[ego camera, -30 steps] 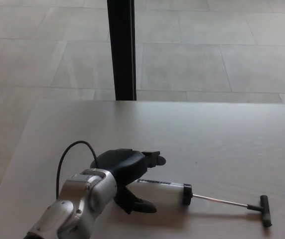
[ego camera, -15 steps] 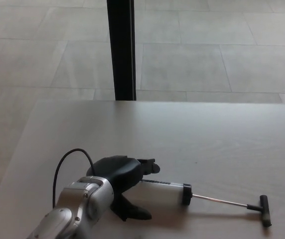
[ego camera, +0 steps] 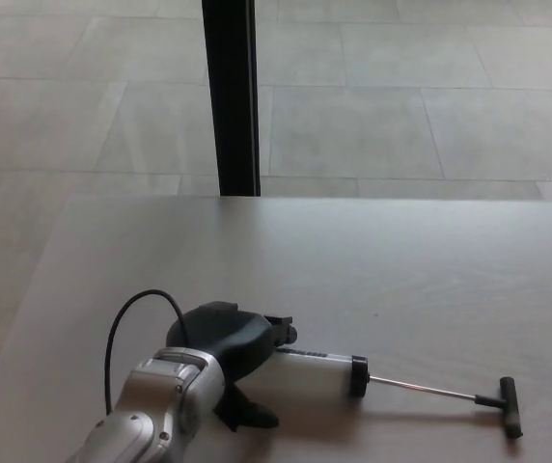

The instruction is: The robot uses its left hand to lift the air pump kept on the middle of the desk and use the right hand to compress the handle

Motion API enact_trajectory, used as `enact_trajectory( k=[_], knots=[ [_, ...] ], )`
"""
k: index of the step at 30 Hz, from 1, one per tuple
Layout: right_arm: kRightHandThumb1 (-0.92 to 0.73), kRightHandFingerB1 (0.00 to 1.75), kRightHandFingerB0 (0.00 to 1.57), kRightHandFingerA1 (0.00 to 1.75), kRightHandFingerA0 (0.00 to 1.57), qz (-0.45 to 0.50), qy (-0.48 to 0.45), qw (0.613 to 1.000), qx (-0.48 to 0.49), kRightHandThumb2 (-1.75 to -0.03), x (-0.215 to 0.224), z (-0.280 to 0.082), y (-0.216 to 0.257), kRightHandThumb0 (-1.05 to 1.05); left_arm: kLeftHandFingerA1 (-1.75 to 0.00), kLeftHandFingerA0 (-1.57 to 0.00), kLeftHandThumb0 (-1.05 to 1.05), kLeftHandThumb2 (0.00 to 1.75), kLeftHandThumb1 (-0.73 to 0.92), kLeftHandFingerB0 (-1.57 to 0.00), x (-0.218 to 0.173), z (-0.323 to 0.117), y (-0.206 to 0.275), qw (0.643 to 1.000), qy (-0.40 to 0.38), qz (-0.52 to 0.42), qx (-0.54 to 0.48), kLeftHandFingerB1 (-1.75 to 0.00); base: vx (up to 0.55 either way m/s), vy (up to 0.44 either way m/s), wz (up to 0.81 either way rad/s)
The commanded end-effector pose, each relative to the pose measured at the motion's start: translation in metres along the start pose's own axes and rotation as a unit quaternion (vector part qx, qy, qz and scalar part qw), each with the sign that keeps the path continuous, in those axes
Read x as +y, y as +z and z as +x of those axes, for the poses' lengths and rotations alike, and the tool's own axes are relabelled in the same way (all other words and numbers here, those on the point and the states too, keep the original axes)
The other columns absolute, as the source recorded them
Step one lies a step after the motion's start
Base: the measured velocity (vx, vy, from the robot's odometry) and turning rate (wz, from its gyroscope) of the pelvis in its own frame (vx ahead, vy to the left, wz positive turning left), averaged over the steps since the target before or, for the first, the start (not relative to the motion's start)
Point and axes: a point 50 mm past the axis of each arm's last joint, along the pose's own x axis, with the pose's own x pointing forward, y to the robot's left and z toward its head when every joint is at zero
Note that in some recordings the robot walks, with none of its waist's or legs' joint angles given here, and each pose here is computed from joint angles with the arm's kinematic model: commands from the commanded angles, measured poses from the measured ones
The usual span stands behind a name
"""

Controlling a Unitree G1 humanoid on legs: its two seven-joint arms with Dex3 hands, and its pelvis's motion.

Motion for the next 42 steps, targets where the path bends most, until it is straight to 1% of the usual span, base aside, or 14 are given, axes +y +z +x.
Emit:
enact_trajectory(
  k=[1,8,10,14,16,17,31,32,33,35,37,38,40,42],
  knots=[
    [-0.80,0.37,0.49,0.56,0.34,-0.008,-0.009,1.000,-0.010,-0.64,-0.003,0.004,0.005,-0.61,-0.60,-0.32,-0.61,0.58,0.61,-0.34,-0.005,0.002,0.001,1.000,0.013,-0.012,0.022,-0.39,0.00,0.000,0.00],
    [-0.78,0.37,0.49,0.56,0.35,0.004,-0.016,1.000,-0.008,-0.64,-0.002,0.005,0.006,-0.61,-0.69,-0.45,-0.57,0.60,0.66,-0.40,-0.003,0.007,0.014,0.999,0.039,-0.015,0.006,-0.44,0.00,0.000,0.00],
    [-0.78,0.38,0.50,0.55,0.35,0.010,-0.021,1.000,-0.013,-0.63,-0.002,0.007,0.007,-0.56,-1.41,-0.89,-0.47,0.60,0.65,-0.49,-0.008,0.010,0.018,0.997,0.072,-0.029,-0.018,-0.53,0.00,0.000,0.00],
    [-0.77,0.38,0.51,0.58,0.39,0.010,-0.028,0.999,-0.017,-0.63,-0.002,0.008,0.009,-0.55,-1.49,-0.88,-0.46,0.63,0.63,-0.50,-0.009,0.012,0.022,0.996,0.081,-0.027,-0.025,-0.56,0.00,0.000,0.00],
    [-0.77,0.38,0.52,0.58,0.39,0.006,-0.030,0.999,-0.017,-0.63,-0.002,0.010,0.010,-0.57,-1.25,-1.02,-0.51,0.92,0.49,-0.44,-0.009,0.013,0.023,0.996,0.081,-0.018,-0.024,-0.63,0.00,0.000,0.00],
    [-0.76,0.38,0.52,0.57,0.39,0.005,-0.030,0.999,-0.018,-0.63,-0.002,0.010,0.010,-0.58,-1.47,-0.88,-0.46,0.59,0.65,-0.49,-0.009,0.014,0.023,0.996,0.081,-0.018,-0.024,-0.55,0.00,0.000,0.00],
    [-0.77,0.38,0.50,0.54,0.39,0.006,-0.030,0.999,-0.024,-0.63,0.003,0.016,0.014,-0.55,-1.27,-0.73,-0.46,0.60,0.65,-0.59,-0.011,0.014,0.015,0.999,0.046,0.025,0.013,-0.75,0.00,0.000,0.00],
    [-0.64,0.56,0.45,0.59,0.32,0.004,-0.032,0.999,-0.023,-1.01,0.003,0.016,0.014,-0.58,-1.30,-0.75,-0.47,0.61,0.63,-0.61,-0.011,0.014,0.014,0.998,0.048,0.023,0.017,-0.79,0.00,0.000,0.00],
    [-0.77,0.38,0.51,0.53,0.40,0.000,-0.032,0.999,-0.023,-0.63,0.003,0.016,0.014,-0.55,-1.34,-0.82,-0.47,0.61,0.63,-0.49,-0.013,0.014,0.012,0.998,0.048,0.030,0.023,-0.62,0.00,0.000,0.00],
    [-0.77,0.38,0.51,0.54,0.40,0.001,-0.034,0.999,-0.025,-0.63,0.003,0.016,0.014,-0.54,-1.13,-0.92,-0.48,0.93,0.45,-0.31,-0.013,0.014,0.011,0.998,0.043,0.036,0.038,-0.60,0.00,0.000,0.00],
    [-0.77,0.38,0.51,0.53,0.40,-0.001,-0.035,0.999,-0.023,-0.63,0.003,0.016,0.014,-0.55,-1.33,-0.67,-0.56,0.61,0.66,-0.27,-0.014,0.016,0.010,0.995,0.006,0.045,0.085,-0.54,0.00,0.000,0.00],
    [-0.77,0.38,0.51,0.53,0.39,-0.001,-0.034,0.999,-0.022,-0.63,0.004,0.016,0.014,-0.55,-1.09,-0.83,-0.55,0.93,0.44,-0.06,-0.014,0.017,0.009,0.994,-0.006,0.045,0.103,-0.51,0.00,0.000,0.00],
    [-0.63,0.56,0.43,0.58,0.30,-0.004,-0.034,0.999,-0.024,-1.02,0.005,0.016,0.014,-0.54,-1.01,-0.76,-0.67,0.59,0.62,-0.03,-0.015,0.016,0.008,0.990,-0.022,0.057,0.125,-0.42,0.00,0.000,0.00],
    [-0.77,0.38,0.51,0.50,0.38,-0.008,-0.034,0.999,-0.029,-0.63,0.006,0.017,0.015,-0.56,-0.85,-0.69,-0.68,0.60,0.59,-0.01,-0.016,0.016,0.006,0.986,-0.035,0.043,0.156,-0.36,0.00,0.000,0.00]
  ],
)
